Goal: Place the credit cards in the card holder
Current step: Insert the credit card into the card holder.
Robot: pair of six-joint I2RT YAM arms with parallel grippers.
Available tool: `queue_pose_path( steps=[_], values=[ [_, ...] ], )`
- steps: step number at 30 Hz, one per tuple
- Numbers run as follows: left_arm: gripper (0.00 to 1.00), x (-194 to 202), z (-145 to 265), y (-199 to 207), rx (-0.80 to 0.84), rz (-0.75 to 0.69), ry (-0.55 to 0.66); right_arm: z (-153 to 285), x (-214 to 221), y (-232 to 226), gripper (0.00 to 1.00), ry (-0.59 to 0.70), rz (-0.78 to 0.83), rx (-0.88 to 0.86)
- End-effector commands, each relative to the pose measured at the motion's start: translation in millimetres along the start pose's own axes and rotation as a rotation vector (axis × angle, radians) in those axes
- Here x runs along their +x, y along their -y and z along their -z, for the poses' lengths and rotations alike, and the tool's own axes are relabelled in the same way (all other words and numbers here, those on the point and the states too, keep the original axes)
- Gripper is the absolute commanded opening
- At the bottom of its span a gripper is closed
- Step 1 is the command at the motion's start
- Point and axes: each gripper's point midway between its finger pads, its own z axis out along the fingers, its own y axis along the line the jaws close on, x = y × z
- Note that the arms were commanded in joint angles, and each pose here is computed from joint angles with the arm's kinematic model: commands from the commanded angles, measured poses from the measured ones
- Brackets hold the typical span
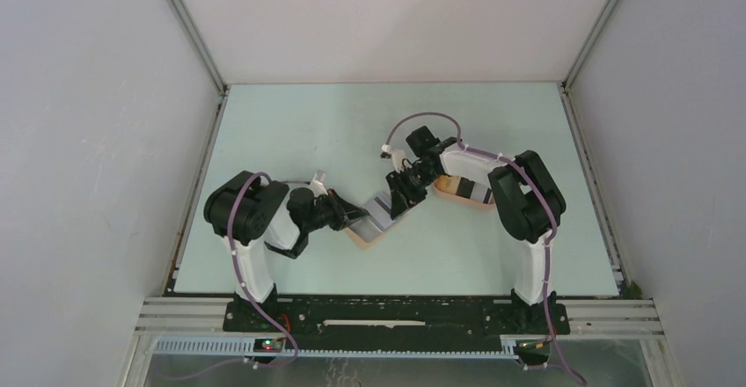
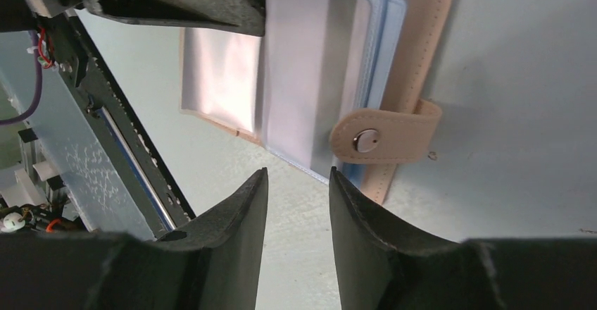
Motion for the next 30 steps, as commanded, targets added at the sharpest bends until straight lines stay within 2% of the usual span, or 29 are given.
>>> queue_pose_path(
  steps=[1, 30],
  values=[
    [0.07, 10.6, 4.7, -27.5, -0.089, 0.000, -0.021, 3.7, -14.5, 6.0, 0.47, 0.028, -0.008, 0.027],
    [0.07, 10.4, 3.5, -24.1, -0.075, -0.006, -0.029, -3.0, -9.7, 8.8, 0.52, 0.006, -0.042, 0.009]
  ],
)
